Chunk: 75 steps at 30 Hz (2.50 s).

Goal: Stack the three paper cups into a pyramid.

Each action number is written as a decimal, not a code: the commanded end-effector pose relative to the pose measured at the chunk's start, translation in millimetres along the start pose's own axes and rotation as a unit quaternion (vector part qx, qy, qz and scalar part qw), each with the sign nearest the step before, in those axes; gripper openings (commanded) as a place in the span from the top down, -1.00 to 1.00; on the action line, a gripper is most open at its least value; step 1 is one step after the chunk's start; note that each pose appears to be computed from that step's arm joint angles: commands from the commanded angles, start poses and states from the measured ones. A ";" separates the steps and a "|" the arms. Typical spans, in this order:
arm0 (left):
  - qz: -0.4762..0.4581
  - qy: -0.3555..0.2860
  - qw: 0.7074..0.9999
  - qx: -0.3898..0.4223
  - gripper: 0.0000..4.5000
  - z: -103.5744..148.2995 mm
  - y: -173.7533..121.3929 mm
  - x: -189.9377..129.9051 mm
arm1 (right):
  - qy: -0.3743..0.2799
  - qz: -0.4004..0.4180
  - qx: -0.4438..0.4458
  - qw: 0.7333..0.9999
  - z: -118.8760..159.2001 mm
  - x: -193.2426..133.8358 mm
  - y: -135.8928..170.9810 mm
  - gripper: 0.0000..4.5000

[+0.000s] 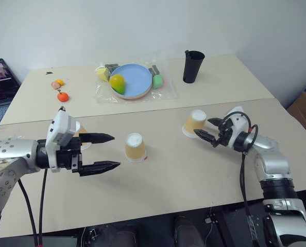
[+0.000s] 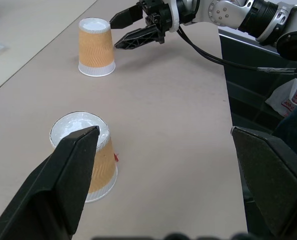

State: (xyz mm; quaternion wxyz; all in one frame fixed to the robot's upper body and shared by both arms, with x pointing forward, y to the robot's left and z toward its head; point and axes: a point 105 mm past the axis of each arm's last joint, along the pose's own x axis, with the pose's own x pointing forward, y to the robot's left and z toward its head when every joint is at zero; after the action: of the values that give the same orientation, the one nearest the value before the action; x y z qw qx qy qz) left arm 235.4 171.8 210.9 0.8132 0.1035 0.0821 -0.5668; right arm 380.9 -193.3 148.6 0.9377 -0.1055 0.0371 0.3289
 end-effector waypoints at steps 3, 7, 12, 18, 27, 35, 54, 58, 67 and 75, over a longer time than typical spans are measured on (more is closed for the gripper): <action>0.000 -0.021 0.999 0.042 -1.00 20.1 -10.7 0.2 | -0.018 0.004 -0.047 0.999 17.4 9.3 -10.7 -0.99; 0.002 -0.029 0.998 0.050 -1.00 26.8 -12.7 1.0 | -0.025 0.002 -0.047 0.999 22.2 15.2 -18.1 -0.99; 0.036 -0.021 0.997 0.060 -1.00 22.2 -4.1 -1.3 | -0.030 0.006 -0.046 0.998 23.8 25.5 -19.1 -0.99; 0.060 -0.024 0.996 0.063 -1.00 19.2 2.0 -3.2 | -0.037 0.016 -0.040 0.998 24.2 32.0 -15.6 -0.99; 0.063 -0.024 0.996 0.051 -1.00 11.5 1.5 -3.4 | -0.043 0.015 -0.041 0.998 26.5 38.9 -15.6 -0.65; 0.080 -0.009 0.997 0.006 -1.00 -6.6 2.8 -14.9 | -0.042 0.039 -0.026 0.998 25.9 36.4 -10.9 -0.11; 0.115 0.020 0.993 -0.025 -1.00 -32.4 -7.7 -33.4 | -0.035 0.310 -0.072 0.947 35.8 23.0 115.6 -0.11; 0.115 0.019 0.993 -0.022 -1.00 -30.6 -8.5 -33.0 | -0.056 0.306 -0.091 0.946 47.2 38.7 113.8 -0.11; 0.110 0.005 0.994 -0.016 -1.00 -24.4 -11.6 -27.0 | -0.054 0.323 -0.084 0.941 41.5 45.3 116.9 -0.11; 0.111 -0.001 0.994 -0.013 -1.00 -21.3 -12.7 -25.5 | -0.052 0.335 -0.080 0.937 36.3 49.4 124.5 -0.11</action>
State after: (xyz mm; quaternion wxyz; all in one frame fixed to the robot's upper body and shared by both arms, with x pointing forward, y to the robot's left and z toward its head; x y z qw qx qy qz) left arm 217.5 201.3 186.7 0.8758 0.0915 0.0962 -0.4640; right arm 341.8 -63.1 149.0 0.7646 -0.1369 0.0155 0.6297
